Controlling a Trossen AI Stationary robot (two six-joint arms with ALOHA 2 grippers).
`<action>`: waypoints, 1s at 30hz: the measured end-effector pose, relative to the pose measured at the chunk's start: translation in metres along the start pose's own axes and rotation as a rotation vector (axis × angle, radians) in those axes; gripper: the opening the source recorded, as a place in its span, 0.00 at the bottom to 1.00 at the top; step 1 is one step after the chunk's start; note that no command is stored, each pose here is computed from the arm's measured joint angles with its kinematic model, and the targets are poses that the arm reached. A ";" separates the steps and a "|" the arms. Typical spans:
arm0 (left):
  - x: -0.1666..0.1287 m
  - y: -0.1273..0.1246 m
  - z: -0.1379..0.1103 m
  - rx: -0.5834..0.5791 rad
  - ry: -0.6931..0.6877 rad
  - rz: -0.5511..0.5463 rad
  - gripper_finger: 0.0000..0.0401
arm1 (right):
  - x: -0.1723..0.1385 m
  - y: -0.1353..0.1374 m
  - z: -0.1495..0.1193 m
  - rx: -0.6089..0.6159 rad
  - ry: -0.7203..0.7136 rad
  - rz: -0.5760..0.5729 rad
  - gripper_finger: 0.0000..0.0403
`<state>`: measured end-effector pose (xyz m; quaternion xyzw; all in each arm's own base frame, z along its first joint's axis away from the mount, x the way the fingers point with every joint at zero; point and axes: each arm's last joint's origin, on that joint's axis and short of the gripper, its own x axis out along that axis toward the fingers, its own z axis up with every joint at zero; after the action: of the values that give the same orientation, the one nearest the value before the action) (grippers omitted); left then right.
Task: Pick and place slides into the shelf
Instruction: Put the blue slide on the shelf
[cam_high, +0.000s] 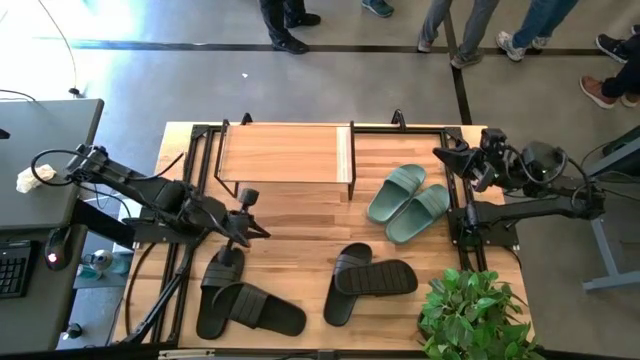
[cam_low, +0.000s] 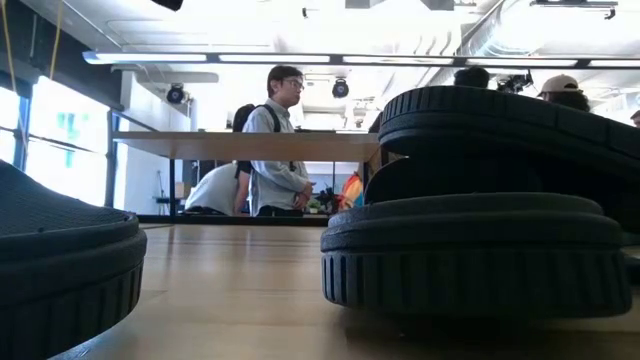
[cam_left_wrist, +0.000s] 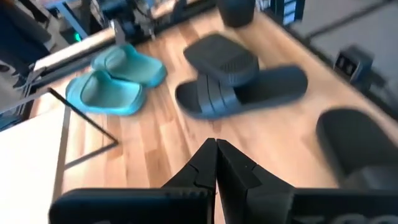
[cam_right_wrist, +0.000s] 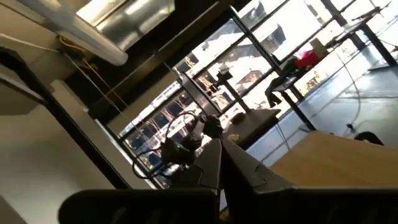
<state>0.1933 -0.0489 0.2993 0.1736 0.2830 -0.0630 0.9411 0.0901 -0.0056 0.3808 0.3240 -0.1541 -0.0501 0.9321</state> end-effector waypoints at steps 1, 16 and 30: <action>0.001 -0.001 0.001 0.025 0.035 -0.001 0.00 | 0.004 0.002 0.000 -0.015 0.002 0.031 0.00; 0.014 -0.006 0.002 0.079 0.180 -0.137 0.00 | 0.050 0.004 -0.015 -0.201 0.168 0.006 0.00; 0.014 -0.007 0.001 0.080 0.191 -0.149 0.00 | 0.120 0.024 -0.009 -0.454 0.884 -0.427 0.02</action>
<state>0.2039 -0.0556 0.2899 0.1947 0.3807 -0.1272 0.8950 0.2070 -0.0043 0.4198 0.1289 0.3368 -0.1292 0.9237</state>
